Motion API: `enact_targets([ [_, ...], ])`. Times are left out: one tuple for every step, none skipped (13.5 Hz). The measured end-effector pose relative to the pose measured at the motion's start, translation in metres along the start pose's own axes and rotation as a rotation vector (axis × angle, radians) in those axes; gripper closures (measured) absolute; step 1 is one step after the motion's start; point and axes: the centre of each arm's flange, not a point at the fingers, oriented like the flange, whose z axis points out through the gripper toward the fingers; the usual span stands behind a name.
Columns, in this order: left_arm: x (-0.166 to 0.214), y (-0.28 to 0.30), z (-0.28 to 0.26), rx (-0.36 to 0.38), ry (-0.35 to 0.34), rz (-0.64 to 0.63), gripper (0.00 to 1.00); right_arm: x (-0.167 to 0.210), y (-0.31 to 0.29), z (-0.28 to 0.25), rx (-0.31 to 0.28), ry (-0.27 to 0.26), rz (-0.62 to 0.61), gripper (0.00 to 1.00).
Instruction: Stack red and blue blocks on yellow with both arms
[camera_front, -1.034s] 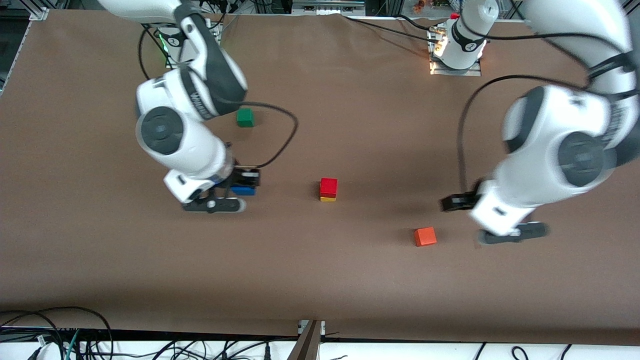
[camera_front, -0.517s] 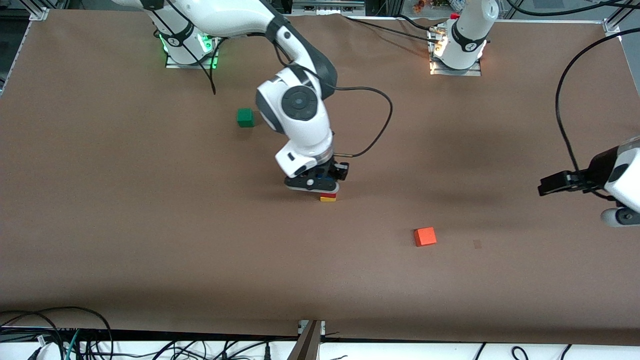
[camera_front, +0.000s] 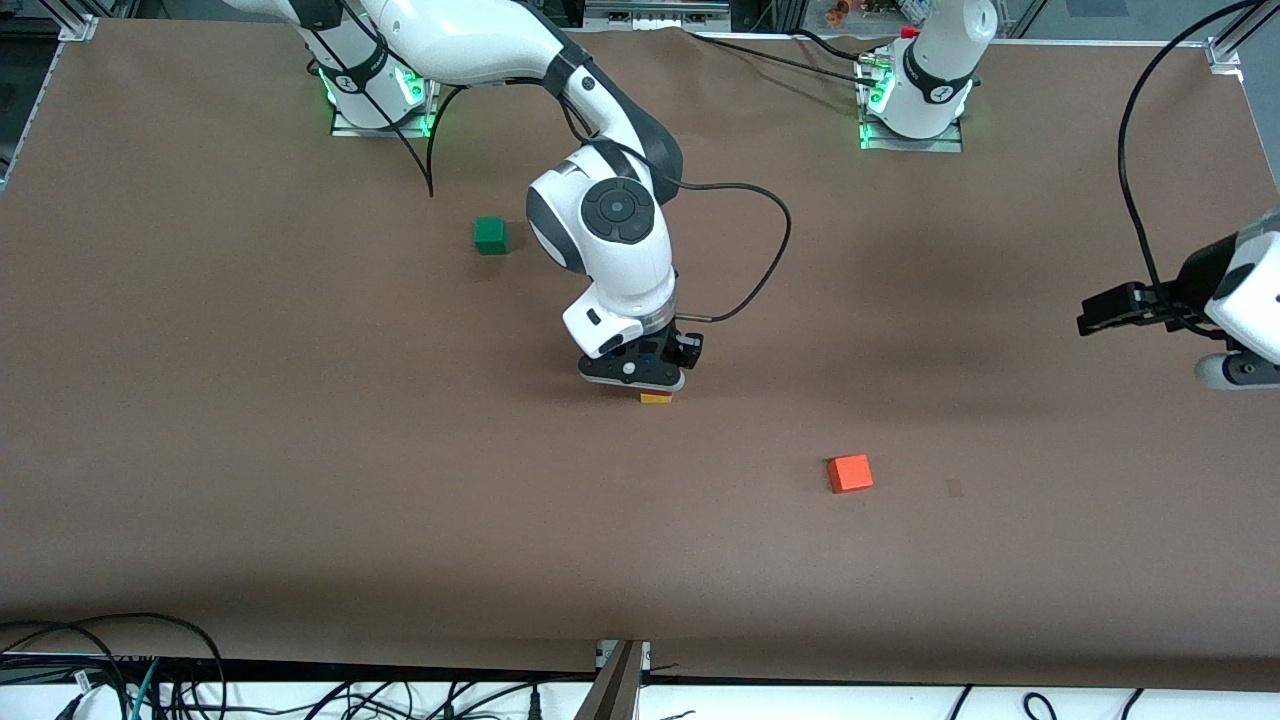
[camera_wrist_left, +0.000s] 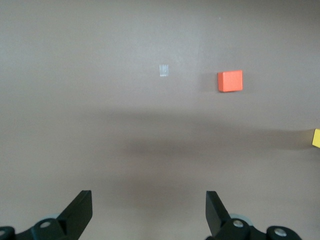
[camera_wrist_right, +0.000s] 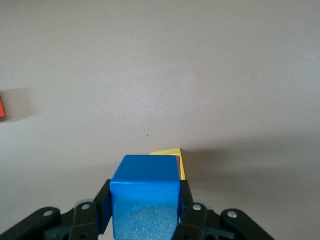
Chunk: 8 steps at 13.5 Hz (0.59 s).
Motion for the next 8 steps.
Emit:
enact_targets([
  [-0.004,0.0,0.002,0.001,-0.004,0.0,0.0,-0.001,0.0,0.002,-0.004,0.0,-0.003,0.45],
  [-0.006,0.0,0.005,0.002,-0.009,-0.001,0.0,-0.002,-0.001,0.005,-0.007,-0.002,-0.005,0.45],
  [-0.005,-0.002,0.009,0.002,-0.013,-0.002,0.0,-0.003,-0.001,0.007,-0.009,-0.004,-0.006,0.45],
  [-0.004,-0.002,0.012,0.003,-0.017,-0.003,0.0,-0.004,-0.001,0.008,-0.01,-0.005,-0.006,0.45],
  [-0.004,-0.001,0.015,0.003,-0.019,-0.002,0.0,-0.004,-0.001,0.008,-0.011,-0.006,-0.006,0.45],
  [-0.003,0.0,0.015,0.002,-0.017,0.0,0.0,-0.005,-0.002,0.008,-0.011,-0.006,-0.008,0.45],
  [-0.003,0.001,0.015,0.002,-0.016,0.003,0.0,-0.007,-0.003,0.008,-0.011,-0.007,-0.011,0.45],
  [-0.003,0.003,0.015,0.001,-0.016,0.005,0.0,-0.009,-0.005,0.008,-0.011,-0.008,-0.015,0.45],
])
